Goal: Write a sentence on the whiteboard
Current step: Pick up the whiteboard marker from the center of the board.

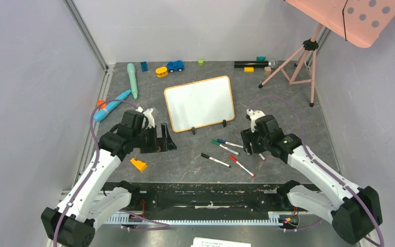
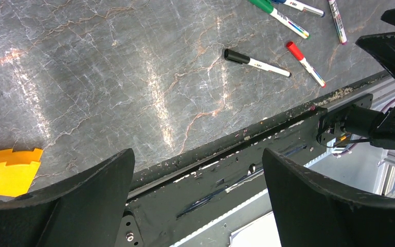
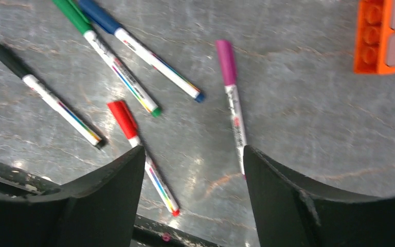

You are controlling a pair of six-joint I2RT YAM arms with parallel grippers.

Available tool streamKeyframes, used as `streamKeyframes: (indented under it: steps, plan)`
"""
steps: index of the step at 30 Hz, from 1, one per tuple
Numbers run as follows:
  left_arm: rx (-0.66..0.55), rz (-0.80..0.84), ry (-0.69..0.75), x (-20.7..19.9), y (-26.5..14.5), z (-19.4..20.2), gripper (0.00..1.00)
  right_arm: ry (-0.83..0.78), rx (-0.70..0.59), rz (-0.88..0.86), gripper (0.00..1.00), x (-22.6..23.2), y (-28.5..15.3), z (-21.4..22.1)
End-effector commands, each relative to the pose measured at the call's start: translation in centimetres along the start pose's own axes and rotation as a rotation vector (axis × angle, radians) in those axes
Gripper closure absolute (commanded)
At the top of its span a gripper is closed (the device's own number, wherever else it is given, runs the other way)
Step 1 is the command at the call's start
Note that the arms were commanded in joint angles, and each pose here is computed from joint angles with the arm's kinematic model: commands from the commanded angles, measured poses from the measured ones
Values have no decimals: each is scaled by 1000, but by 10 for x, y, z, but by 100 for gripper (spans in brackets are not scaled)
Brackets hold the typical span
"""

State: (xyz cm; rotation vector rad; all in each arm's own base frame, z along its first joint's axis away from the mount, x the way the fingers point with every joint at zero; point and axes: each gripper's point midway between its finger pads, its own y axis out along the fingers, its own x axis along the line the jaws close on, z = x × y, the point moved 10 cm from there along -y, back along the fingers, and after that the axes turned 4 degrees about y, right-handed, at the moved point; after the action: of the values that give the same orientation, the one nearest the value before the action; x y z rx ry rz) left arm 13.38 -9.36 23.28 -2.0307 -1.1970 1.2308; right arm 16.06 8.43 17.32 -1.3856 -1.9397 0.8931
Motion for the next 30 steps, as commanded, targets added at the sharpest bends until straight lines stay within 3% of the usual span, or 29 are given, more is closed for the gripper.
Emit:
streamKeyframes:
  steps: [1, 5, 11, 28, 30]
  plan:
    - [-16, 40, 40, -3, 0, -3, 0, -41, -104, -56, 33, 21, 12, -21]
    - [-14, 39, 39, -3, 1, -3, 0, -125, -73, -38, 40, 29, 30, -25]
    - [-9, 38, 37, -2, 1, -2, 0, -215, -33, -47, 43, 39, 55, -23]
    - [-3, 38, 36, -2, 2, -3, 0, -222, 70, -26, 50, 45, 91, -19]
    - [-3, 40, 36, -2, 2, -3, 0, -212, 88, -18, 55, 45, 96, -18]
